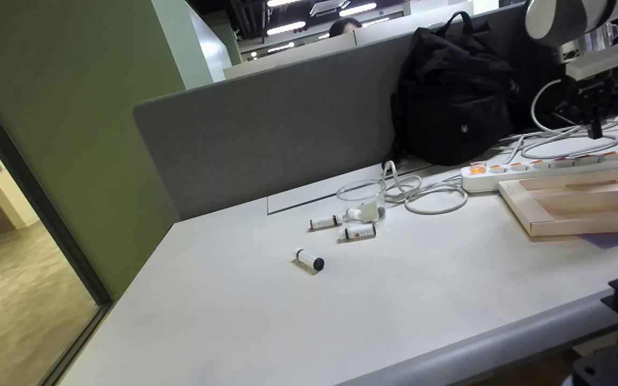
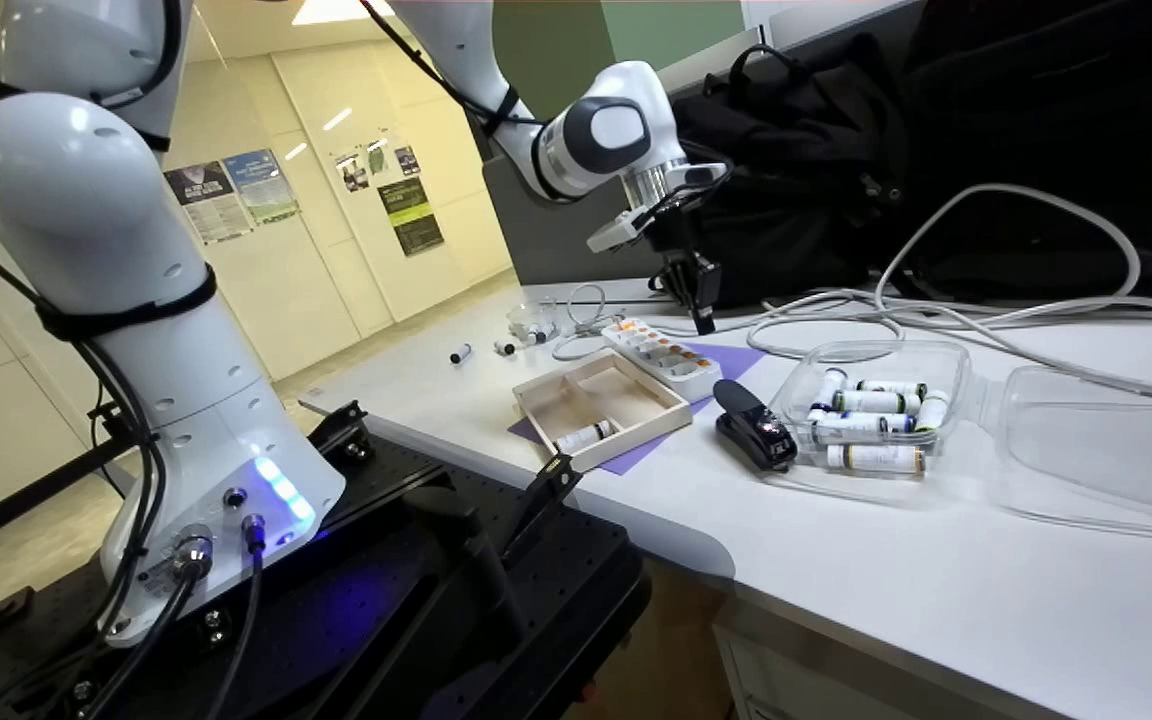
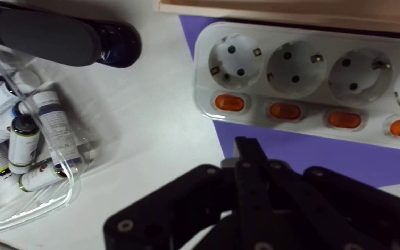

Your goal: Turn on the last switch on the extension cord

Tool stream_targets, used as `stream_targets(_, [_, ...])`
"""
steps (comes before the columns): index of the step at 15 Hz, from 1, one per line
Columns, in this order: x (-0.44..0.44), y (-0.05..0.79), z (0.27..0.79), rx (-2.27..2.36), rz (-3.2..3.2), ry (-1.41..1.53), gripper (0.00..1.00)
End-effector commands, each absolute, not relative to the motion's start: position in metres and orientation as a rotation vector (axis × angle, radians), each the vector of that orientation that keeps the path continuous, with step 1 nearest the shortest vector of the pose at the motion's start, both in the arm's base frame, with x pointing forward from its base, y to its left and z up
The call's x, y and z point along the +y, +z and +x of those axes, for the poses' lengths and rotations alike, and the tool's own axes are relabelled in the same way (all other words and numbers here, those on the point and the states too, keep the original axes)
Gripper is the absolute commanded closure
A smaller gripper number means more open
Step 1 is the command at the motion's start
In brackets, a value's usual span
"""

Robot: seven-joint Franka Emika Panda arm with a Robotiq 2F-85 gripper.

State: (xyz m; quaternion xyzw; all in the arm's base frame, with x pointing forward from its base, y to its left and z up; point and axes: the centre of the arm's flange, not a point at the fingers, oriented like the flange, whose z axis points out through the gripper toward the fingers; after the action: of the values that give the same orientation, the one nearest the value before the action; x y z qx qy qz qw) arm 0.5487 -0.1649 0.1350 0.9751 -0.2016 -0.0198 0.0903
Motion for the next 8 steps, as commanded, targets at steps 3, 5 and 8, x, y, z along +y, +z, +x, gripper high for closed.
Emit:
stream_targets(3, [-0.177, 0.140, 0.542, -0.646, 2.867, 0.012, 1.00])
stream_targets(5, [-0.178, 0.137, 0.541, -0.659, 2.883, -0.009, 1.00])
stream_targets(8, [-0.181, 0.135, 0.532, -0.676, 2.885, -0.056, 1.00])
